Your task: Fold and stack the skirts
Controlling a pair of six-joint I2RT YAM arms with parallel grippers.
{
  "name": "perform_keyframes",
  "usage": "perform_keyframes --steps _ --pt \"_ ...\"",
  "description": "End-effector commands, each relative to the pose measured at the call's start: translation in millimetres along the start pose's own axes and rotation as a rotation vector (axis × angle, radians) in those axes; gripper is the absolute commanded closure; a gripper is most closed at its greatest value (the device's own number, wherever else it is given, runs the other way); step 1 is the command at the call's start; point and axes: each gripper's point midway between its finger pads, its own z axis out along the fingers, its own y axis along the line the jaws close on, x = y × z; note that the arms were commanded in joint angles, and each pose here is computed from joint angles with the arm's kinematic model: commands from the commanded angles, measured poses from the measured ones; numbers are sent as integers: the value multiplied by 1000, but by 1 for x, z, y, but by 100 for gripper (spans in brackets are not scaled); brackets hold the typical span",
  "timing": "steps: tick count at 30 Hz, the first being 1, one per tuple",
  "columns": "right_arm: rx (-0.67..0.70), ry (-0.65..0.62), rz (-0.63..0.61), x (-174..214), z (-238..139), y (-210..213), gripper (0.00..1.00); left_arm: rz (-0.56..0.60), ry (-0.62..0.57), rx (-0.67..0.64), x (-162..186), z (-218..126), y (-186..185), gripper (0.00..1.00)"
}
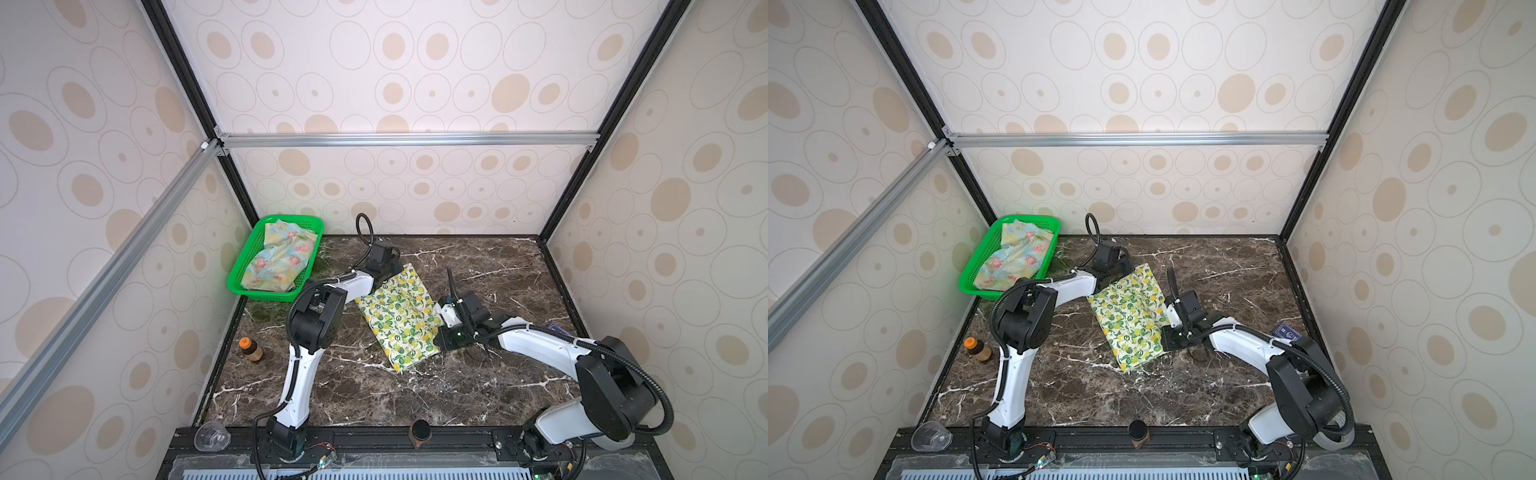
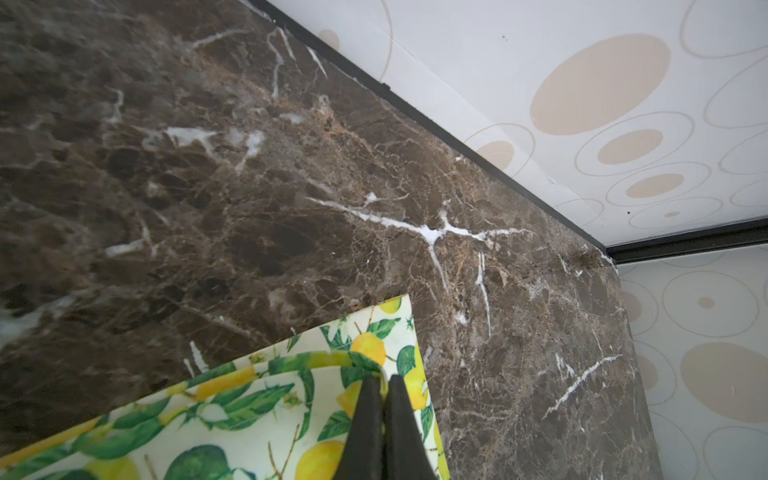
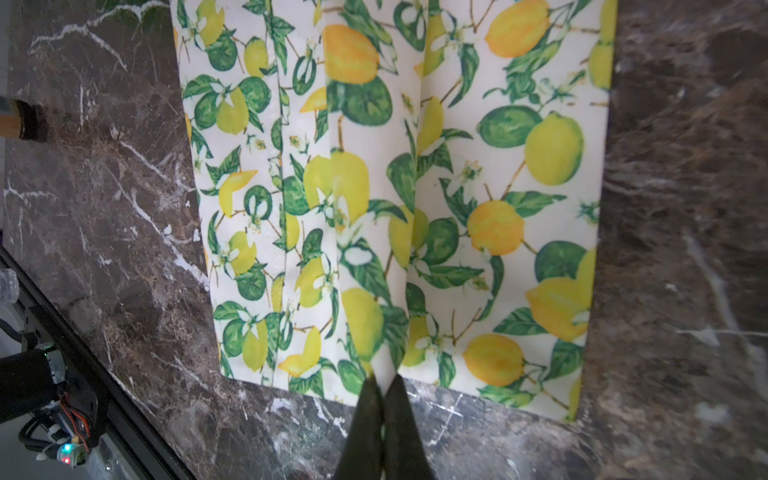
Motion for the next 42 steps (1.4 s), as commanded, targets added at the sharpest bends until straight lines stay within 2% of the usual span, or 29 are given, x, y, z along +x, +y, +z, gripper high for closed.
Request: perform_keyframes --steps 1,2,5,9,14,19,21,22,30,36,42 --pt "13 -3 -17 -2 5 -7 76 -22 -34 44 -15 1 -15 100" --pt "18 -3 -19 -2 7 -9 68 -21 -33 44 -14 1 -15 100" --pt "38 6 -27 0 11 -15 55 -22 -31 43 -13 1 -14 100" --pt "73 27 -43 3 15 -23 53 -20 -31 44 -14 1 -14 100" --pt "113 55 -50 9 20 -32 58 -22 -36 50 -15 0 -16 100" --pt "96 67 -46 12 21 -30 82 -23 -35 54 -16 0 -17 100" --pt "91 71 -45 11 19 -28 96 -21 -33 53 -16 -1 -18 100" --pt "85 65 -48 9 16 -25 100 -21 -36 53 -18 -3 -20 100" --pt "-58 -82 -111 -18 -44 25 100 -7 -132 92 -60 -51 -48 100" --pt "-132 -170 -195 -26 -86 69 100 1 -226 101 -92 -111 -55 100" --pt "-202 -199 -293 -24 -105 113 100 -6 -315 86 -116 -177 -42 100"
